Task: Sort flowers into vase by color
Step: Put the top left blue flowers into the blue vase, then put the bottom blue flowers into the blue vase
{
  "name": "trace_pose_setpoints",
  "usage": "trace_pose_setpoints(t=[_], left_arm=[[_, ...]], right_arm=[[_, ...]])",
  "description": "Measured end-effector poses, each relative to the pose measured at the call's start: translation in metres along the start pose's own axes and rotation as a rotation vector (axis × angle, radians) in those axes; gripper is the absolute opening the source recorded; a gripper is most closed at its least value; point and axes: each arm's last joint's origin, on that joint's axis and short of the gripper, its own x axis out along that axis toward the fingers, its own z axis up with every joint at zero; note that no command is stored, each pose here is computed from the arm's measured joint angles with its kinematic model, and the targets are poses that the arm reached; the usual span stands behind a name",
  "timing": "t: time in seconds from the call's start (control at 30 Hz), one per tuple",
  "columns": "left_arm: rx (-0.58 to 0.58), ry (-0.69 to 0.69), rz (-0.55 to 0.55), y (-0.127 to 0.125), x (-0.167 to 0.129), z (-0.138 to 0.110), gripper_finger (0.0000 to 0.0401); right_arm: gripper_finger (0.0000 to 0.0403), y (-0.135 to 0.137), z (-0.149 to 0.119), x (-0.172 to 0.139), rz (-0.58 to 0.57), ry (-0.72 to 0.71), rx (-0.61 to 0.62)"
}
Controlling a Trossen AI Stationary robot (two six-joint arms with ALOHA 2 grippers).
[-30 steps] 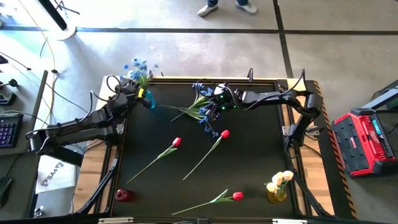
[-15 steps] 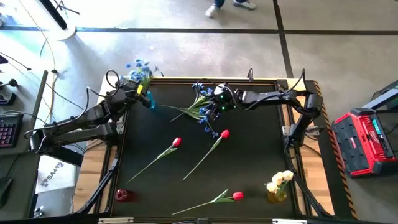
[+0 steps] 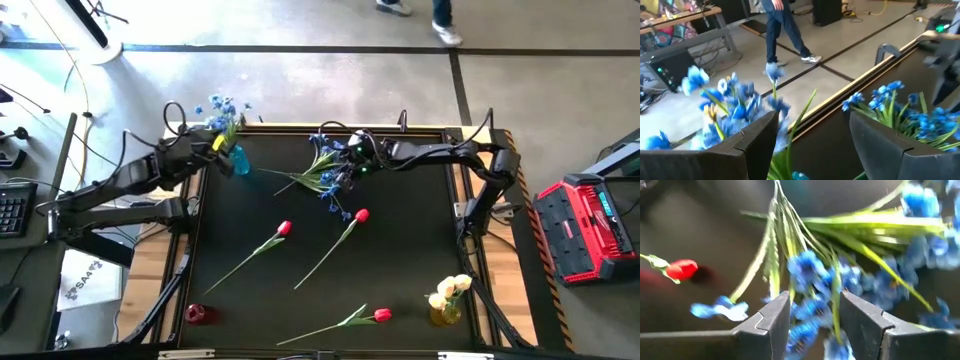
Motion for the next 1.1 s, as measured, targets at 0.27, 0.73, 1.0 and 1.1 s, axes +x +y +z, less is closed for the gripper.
trace_pose_setpoints(t=[0.27,0.73,1.0,1.1], left_arm=[[0.109,-0.046,-0.034,-0.004,-0.010,0.034,0.0237],[0.224,0.056,-0.270,-0.058,0.038,0.076,0.0237],[0.282,0.230,-0.403,-0.102,0.090,0.051,0.0237],[0.300,0.296,-0.455,-0.110,0.108,0.040,0.0237]], right_arm=[[0.0161,-0.029,-0.036,0.005,0.045,0.046,0.112],[0.0161,-0.024,-0.031,0.000,0.124,-0.075,0.130],[0.0161,-0.012,-0.014,-0.031,0.153,-0.190,0.088],[0.0161,-0.008,-0.009,-0.041,0.162,-0.224,0.074]])
